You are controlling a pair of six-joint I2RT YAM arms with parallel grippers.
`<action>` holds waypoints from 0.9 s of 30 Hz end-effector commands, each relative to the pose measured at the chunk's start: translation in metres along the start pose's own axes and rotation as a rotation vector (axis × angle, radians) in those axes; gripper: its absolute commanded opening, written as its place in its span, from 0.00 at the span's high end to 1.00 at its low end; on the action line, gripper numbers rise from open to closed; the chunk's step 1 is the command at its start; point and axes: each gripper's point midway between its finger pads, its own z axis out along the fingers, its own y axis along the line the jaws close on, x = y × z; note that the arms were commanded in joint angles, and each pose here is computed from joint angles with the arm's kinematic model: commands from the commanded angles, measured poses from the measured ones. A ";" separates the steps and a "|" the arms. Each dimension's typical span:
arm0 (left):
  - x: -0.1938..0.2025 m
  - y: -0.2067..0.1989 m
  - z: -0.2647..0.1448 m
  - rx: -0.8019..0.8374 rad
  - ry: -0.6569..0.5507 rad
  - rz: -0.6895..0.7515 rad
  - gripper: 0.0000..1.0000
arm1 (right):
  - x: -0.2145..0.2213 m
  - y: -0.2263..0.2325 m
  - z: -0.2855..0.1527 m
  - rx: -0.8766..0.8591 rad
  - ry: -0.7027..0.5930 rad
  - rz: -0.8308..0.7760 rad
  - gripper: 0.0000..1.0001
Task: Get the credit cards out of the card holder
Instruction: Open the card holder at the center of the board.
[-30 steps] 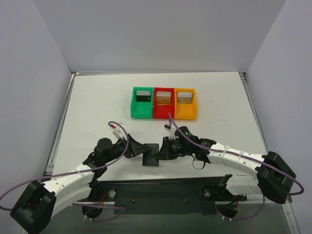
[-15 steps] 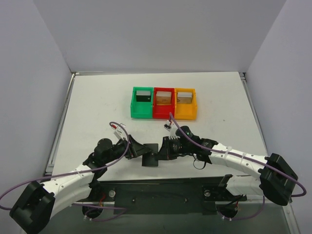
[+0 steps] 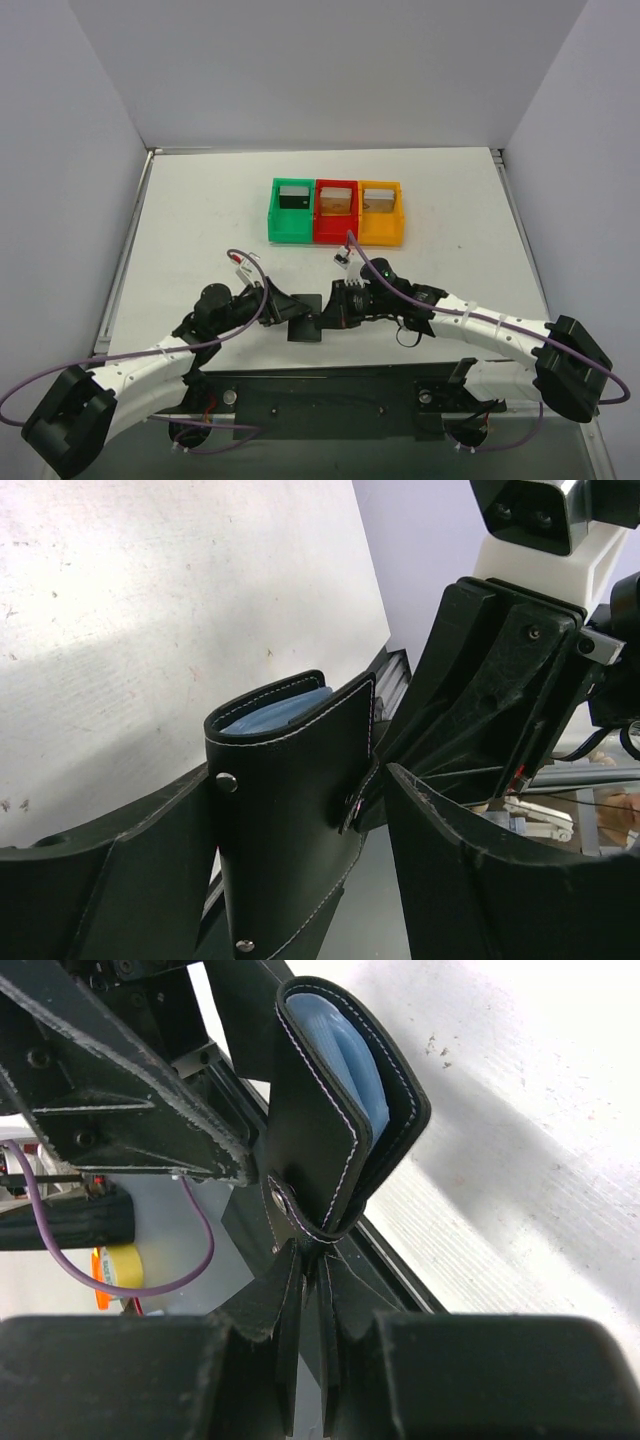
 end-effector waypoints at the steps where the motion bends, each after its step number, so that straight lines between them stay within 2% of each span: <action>1: -0.006 -0.037 0.001 0.153 0.003 0.064 0.33 | -0.021 0.036 -0.005 -0.115 -0.053 -0.066 1.00; 7: -0.009 -0.042 -0.003 0.171 -0.027 0.066 0.50 | -0.020 0.037 -0.008 -0.116 -0.053 -0.076 1.00; 11: -0.011 -0.047 -0.005 0.183 -0.037 0.072 0.69 | -0.019 0.035 -0.009 -0.110 -0.051 -0.078 1.00; 13: -0.012 -0.048 -0.005 0.182 -0.036 0.071 0.85 | -0.020 0.032 -0.009 -0.089 -0.058 -0.074 1.00; 14: -0.012 -0.048 -0.005 0.177 -0.037 0.069 1.00 | -0.022 0.031 -0.010 -0.080 -0.065 -0.072 0.93; 15: -0.012 -0.047 -0.005 0.169 -0.036 0.065 1.00 | -0.023 0.027 -0.011 -0.053 -0.075 -0.073 0.84; 16: -0.015 -0.047 -0.005 0.158 -0.044 0.063 1.00 | -0.024 0.026 -0.012 -0.039 -0.082 -0.075 0.65; 18: -0.018 -0.046 -0.004 0.138 -0.056 0.057 1.00 | -0.030 0.021 -0.017 0.015 -0.112 -0.076 0.50; 19: -0.020 -0.046 -0.004 0.129 -0.062 0.055 1.00 | -0.033 0.017 -0.022 0.059 -0.124 -0.084 0.46; 21: -0.021 -0.034 -0.003 0.036 -0.057 0.029 1.00 | -0.040 0.014 -0.030 0.132 -0.154 -0.109 0.44; 26: -0.037 -0.032 0.001 -0.120 -0.082 0.071 1.00 | -0.055 0.009 -0.050 0.369 -0.206 -0.217 0.45; 27: -0.041 -0.031 0.002 -0.162 -0.092 0.083 1.00 | -0.052 0.016 -0.051 0.395 -0.178 -0.255 0.46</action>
